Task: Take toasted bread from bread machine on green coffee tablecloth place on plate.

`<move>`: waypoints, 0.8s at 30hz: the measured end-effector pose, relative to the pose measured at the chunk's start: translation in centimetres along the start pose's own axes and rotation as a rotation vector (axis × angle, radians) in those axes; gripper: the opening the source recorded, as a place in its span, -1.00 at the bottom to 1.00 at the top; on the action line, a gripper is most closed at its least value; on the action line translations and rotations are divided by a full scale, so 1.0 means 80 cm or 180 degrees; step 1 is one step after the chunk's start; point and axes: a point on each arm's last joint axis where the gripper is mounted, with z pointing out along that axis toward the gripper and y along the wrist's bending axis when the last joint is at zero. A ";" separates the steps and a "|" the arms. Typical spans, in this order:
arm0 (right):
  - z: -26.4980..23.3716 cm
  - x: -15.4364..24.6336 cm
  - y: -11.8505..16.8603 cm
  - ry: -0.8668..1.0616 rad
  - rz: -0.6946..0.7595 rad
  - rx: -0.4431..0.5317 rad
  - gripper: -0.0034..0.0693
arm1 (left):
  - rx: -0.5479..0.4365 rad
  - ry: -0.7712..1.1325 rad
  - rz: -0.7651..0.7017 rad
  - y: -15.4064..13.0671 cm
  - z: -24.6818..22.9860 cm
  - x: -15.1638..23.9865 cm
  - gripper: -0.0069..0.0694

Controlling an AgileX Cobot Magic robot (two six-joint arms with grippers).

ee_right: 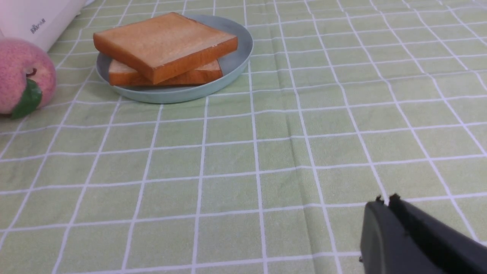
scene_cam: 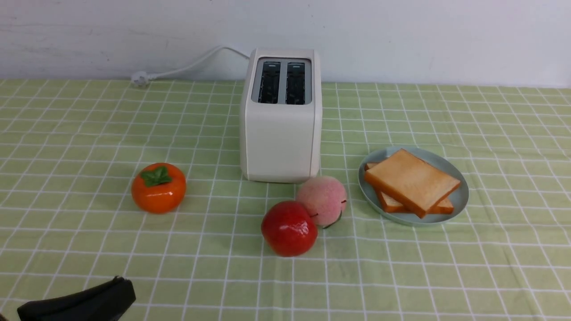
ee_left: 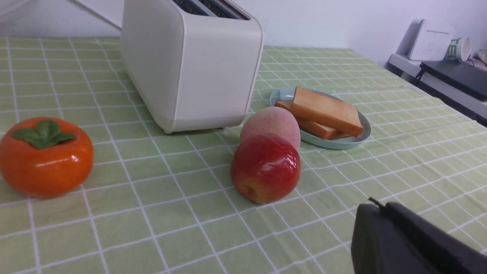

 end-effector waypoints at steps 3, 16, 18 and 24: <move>0.000 0.000 0.000 0.0000 0.0000 0.0000 -0.87 | -0.0016 -0.0004 0.0152 0.001 0.000 0.000 -0.85; 0.000 0.000 0.000 0.0000 0.0000 0.0000 -0.84 | -0.0292 -0.0597 0.0279 0.010 -0.040 -0.006 -0.85; 0.000 0.000 0.000 0.0000 0.0000 0.0000 -0.83 | -0.0695 -0.0848 0.0273 0.021 -0.050 -0.001 -0.85; 0.000 0.000 0.000 0.0003 0.0000 0.0000 -0.80 | -0.1632 -0.1078 0.0074 0.049 -0.057 0.032 -0.85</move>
